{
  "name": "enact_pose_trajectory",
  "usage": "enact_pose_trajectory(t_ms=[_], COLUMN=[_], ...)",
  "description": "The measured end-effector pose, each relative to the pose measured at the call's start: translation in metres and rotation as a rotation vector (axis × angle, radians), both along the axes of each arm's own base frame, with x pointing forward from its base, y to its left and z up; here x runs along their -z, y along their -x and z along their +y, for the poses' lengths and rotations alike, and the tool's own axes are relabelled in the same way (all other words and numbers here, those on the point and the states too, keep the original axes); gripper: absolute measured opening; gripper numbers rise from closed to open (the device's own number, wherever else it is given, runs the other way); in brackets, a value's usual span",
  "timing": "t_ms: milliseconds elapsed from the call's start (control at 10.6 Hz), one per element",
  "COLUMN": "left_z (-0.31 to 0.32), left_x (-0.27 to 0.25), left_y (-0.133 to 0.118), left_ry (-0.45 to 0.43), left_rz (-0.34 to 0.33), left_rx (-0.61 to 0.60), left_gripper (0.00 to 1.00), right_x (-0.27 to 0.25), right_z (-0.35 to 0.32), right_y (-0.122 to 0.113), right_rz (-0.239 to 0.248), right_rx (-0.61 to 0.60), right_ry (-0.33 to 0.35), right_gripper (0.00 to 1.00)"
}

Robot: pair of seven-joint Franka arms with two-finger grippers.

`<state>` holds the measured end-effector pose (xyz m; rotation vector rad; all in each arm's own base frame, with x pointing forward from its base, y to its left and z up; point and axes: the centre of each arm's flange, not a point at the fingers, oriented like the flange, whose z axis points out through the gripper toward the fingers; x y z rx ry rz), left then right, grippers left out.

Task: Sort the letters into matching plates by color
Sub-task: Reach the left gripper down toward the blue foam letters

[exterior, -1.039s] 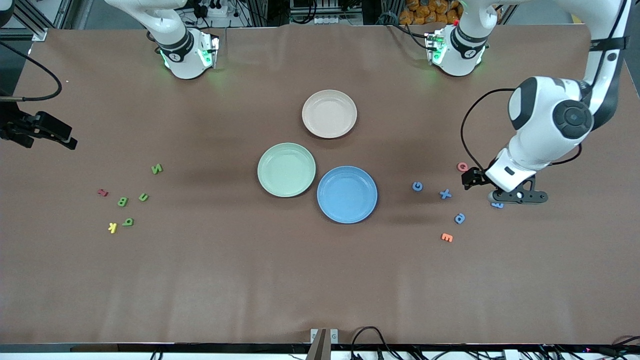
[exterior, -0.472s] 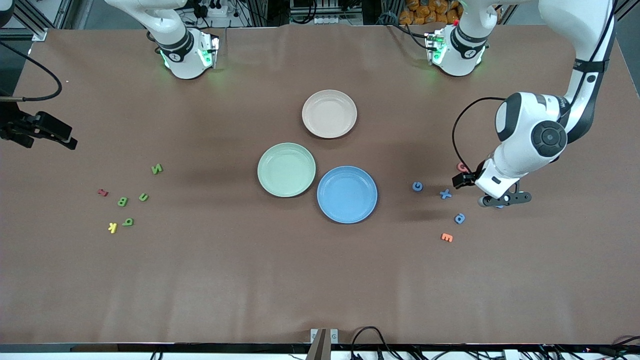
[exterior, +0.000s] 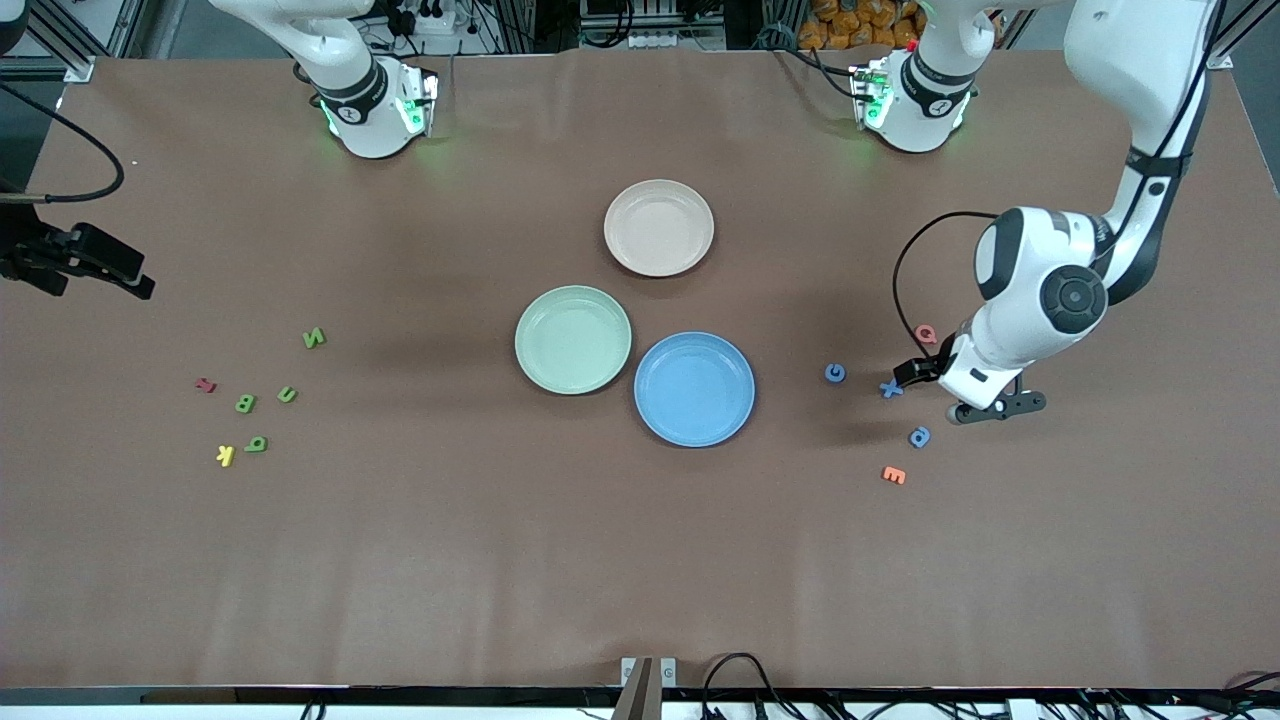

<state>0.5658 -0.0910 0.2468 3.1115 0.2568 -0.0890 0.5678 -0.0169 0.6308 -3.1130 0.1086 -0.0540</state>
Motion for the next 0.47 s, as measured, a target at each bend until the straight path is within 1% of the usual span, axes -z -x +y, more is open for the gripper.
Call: enact_pose_trajectory(t_ms=[189,472], left_z=[-0.009,-0.038], left_x=[0.029,0.059], left_y=[0.000,0.008], left_ry=[0.009,0.014], left_rz=[-0.011,-0.006], left_rx=[-0.032,-0.052], left_gripper=[1.00,1.00], right_x=[0.000,0.000], right_z=[0.000,0.000], right_y=[0.000,0.000], right_rz=[0.000,0.000], right_rx=[0.000,0.000], right_ry=[0.000,0.000], right_gripper=[1.00,1.00])
